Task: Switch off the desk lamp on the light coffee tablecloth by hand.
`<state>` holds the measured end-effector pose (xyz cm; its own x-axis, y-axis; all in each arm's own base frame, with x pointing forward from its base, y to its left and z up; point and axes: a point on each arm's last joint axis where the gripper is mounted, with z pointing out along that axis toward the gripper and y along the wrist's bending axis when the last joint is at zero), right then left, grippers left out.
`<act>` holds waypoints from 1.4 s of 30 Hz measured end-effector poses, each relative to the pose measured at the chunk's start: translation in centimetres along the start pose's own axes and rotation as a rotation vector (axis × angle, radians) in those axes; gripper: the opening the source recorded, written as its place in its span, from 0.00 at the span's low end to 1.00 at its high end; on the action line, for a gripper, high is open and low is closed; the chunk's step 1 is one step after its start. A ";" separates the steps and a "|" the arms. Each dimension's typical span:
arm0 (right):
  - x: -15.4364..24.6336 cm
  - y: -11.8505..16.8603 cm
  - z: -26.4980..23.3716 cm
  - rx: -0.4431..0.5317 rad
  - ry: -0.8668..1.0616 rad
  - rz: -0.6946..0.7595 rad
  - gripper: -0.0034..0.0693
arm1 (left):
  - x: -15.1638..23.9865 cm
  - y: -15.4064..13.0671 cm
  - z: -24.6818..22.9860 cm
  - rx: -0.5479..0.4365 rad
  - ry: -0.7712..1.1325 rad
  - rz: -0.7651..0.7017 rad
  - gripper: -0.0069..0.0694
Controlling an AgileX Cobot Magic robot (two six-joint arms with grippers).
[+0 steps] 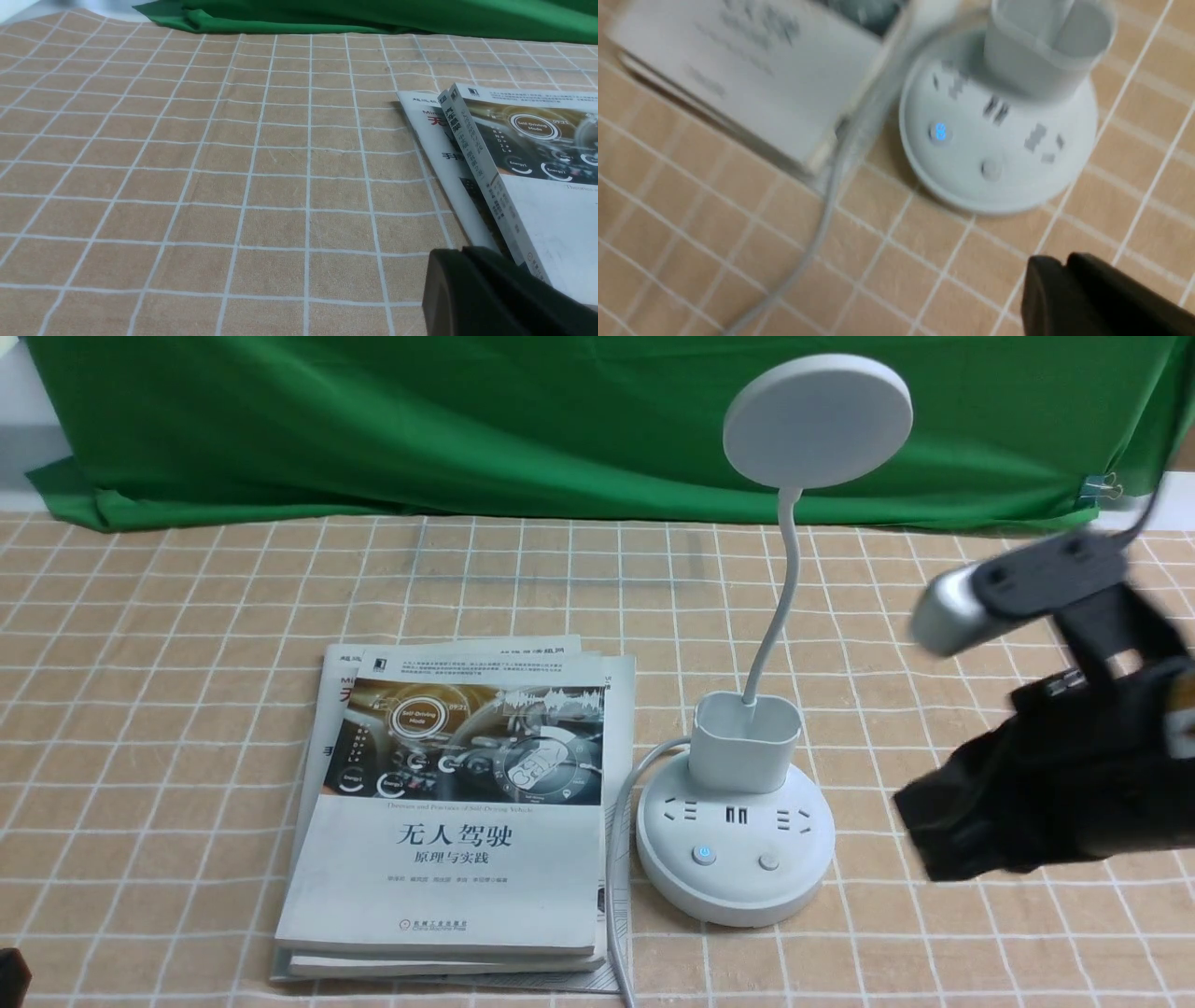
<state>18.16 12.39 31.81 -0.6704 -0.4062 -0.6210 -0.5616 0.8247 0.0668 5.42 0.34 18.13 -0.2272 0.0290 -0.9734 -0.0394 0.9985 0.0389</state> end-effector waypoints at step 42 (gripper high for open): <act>21.3 -3.5 -0.7 0.502 -0.707 0.119 0.11 | 0.0 0.0 0.0 0.000 0.000 0.001 0.10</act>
<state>5.52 0.57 18.87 -0.1595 -0.1043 -0.9817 -0.1157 0.9895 -0.0863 5.42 0.34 18.13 -0.2274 0.0299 -0.9734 -0.0392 0.9984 0.0398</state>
